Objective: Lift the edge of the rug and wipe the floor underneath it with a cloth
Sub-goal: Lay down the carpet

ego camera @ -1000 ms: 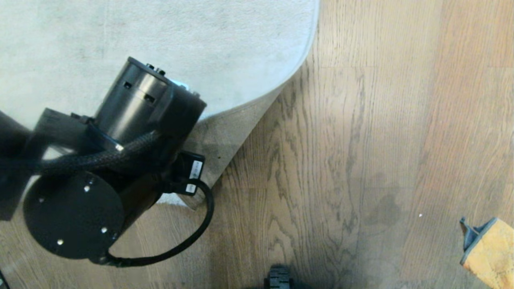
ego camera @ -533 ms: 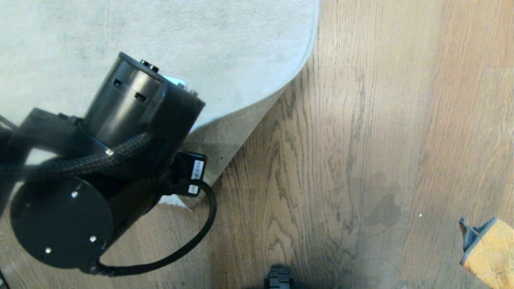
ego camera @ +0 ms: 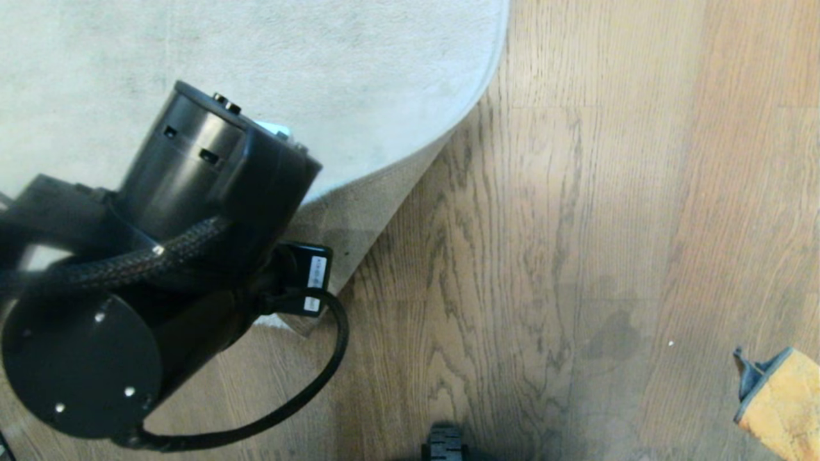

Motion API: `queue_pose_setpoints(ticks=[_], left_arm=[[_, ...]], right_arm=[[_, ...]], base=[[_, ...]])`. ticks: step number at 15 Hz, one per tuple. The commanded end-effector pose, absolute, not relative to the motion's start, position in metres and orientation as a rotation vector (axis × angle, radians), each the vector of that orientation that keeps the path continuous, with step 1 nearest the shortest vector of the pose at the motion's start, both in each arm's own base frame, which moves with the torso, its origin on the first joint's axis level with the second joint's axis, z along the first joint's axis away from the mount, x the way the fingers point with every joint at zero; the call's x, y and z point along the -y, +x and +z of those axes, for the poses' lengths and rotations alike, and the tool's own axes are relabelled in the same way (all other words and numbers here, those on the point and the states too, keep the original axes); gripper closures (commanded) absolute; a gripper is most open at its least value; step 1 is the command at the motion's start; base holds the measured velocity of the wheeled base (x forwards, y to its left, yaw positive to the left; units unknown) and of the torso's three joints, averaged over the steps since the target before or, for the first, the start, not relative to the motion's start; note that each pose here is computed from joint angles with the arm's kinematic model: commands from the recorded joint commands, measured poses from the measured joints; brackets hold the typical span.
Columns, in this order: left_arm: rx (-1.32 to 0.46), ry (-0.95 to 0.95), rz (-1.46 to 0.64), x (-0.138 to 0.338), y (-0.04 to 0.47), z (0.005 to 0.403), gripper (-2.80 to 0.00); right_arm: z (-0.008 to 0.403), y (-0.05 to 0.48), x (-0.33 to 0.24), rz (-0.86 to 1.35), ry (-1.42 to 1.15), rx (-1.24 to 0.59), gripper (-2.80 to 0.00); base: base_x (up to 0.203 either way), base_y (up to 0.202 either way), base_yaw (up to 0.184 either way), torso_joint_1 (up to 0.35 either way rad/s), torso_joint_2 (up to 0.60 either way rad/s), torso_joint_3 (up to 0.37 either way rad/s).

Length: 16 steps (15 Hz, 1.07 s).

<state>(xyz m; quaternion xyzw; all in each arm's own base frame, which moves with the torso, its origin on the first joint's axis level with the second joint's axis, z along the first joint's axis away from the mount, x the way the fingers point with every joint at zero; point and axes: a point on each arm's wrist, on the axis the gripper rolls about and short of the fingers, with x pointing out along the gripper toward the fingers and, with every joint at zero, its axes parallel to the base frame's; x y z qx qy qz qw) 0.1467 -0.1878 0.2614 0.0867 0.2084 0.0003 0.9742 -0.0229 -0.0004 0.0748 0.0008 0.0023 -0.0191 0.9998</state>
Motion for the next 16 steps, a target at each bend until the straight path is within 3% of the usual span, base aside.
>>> queue_pose_setpoints(ticks=[1, 16], left_arm=[[-0.423, 0.154, -0.009, 0.188, 0.145, 0.262, -2.8], [-0.404, -0.165, -0.124, 0.182, 0.127, 0.283, -2.8]], right_arm=[[0.075, -0.023, 0.0, -0.039, 0.001, -0.005, 0.0], [0.075, -0.023, 0.0, -0.038, 0.001, -0.005, 0.0]], base=[[0.0, 0.0, 0.0, 0.0, 0.0, 0.0], [0.0, 0.0, 0.0, 0.0, 0.0, 0.0]])
